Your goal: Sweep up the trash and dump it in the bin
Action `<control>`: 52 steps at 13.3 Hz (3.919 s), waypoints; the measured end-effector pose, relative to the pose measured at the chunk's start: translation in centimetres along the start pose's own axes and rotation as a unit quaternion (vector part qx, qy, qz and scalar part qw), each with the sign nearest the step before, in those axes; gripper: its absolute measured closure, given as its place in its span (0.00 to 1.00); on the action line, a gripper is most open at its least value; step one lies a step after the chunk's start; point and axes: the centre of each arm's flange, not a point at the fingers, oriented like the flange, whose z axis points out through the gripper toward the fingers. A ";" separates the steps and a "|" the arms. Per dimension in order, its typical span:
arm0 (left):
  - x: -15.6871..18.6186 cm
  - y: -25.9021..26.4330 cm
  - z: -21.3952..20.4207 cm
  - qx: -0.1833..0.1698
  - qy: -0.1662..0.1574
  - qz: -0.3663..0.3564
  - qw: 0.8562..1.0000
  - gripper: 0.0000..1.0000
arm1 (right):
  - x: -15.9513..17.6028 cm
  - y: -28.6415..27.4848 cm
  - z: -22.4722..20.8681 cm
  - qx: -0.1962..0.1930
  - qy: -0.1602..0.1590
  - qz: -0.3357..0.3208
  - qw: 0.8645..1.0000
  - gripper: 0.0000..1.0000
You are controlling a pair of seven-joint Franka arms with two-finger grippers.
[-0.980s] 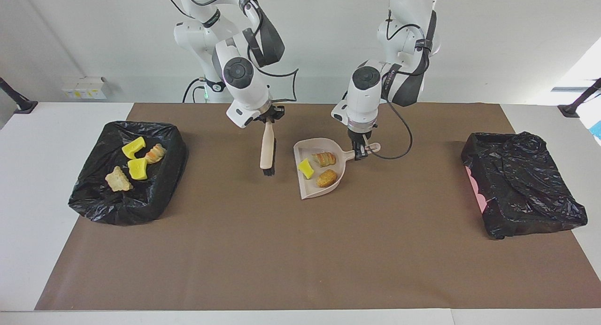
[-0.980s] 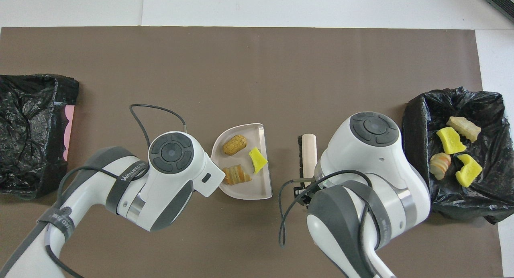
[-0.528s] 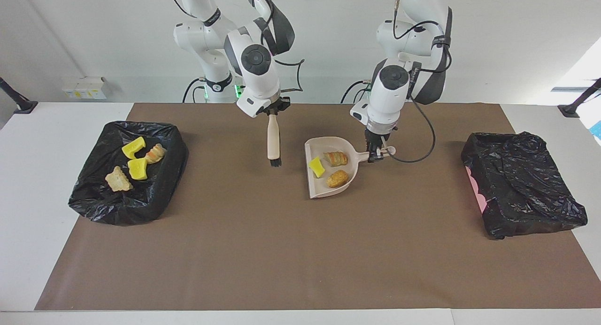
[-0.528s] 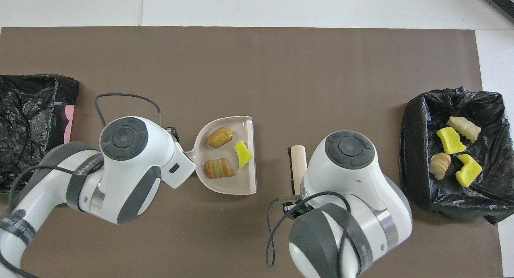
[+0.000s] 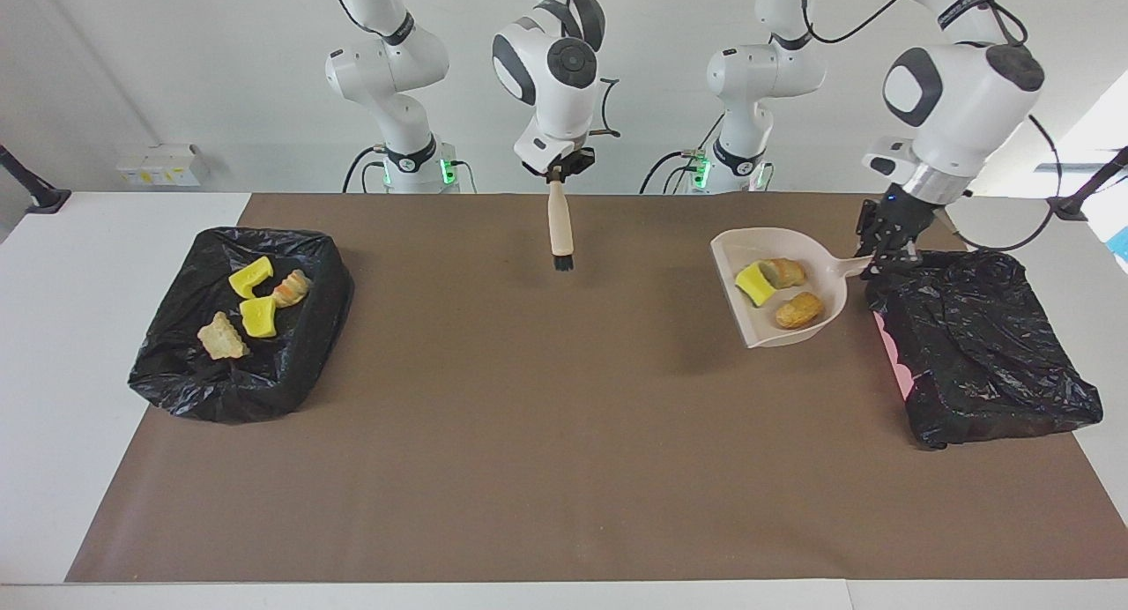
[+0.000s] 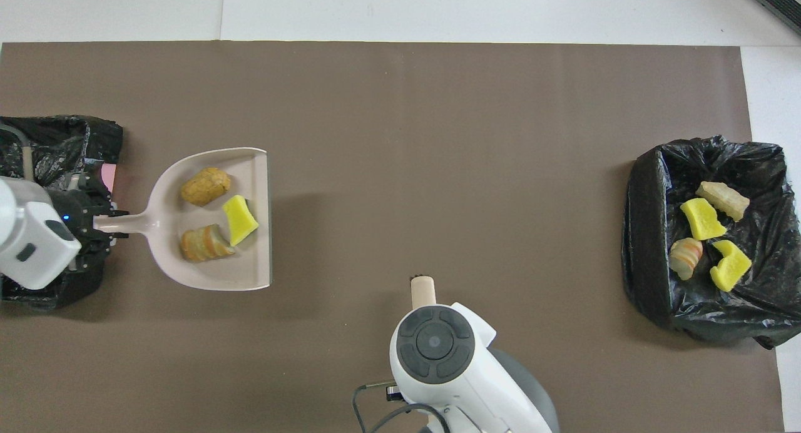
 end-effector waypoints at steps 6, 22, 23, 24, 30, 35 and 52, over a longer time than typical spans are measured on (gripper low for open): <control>-15.5 1.6 -7.6 0.047 0.006 -0.113 0.993 0.69 | 1.0 -5.1 7.7 0.003 -0.010 0.007 1.000 0.75; -19.4 -5.1 -7.6 -0.005 -0.339 -0.098 0.936 0.69 | 7.9 5.4 -10.4 0.028 0.026 0.025 0.999 0.00; -19.1 -5.1 -6.9 -0.009 -0.346 -0.100 0.933 0.69 | 8.7 6.8 -11.8 0.034 0.032 0.020 0.999 0.00; -19.1 -5.0 -6.2 -0.014 -0.354 -0.098 0.930 0.69 | 9.5 8.2 -13.0 0.041 0.040 0.016 0.998 0.00; -18.7 -4.7 -5.0 -0.035 -0.406 -0.077 0.910 0.69 | 11.3 19.7 -19.7 0.046 0.070 -0.055 0.995 0.00; -19.5 -4.4 -6.7 -0.033 -0.457 -0.062 0.887 0.69 | 11.7 28.7 -23.9 0.003 0.113 -0.044 0.993 0.00; -5.2 -2.9 -5.5 0.011 -0.193 -0.305 0.932 0.69 | 11.3 36.3 -26.4 -0.011 0.140 -0.009 0.990 0.00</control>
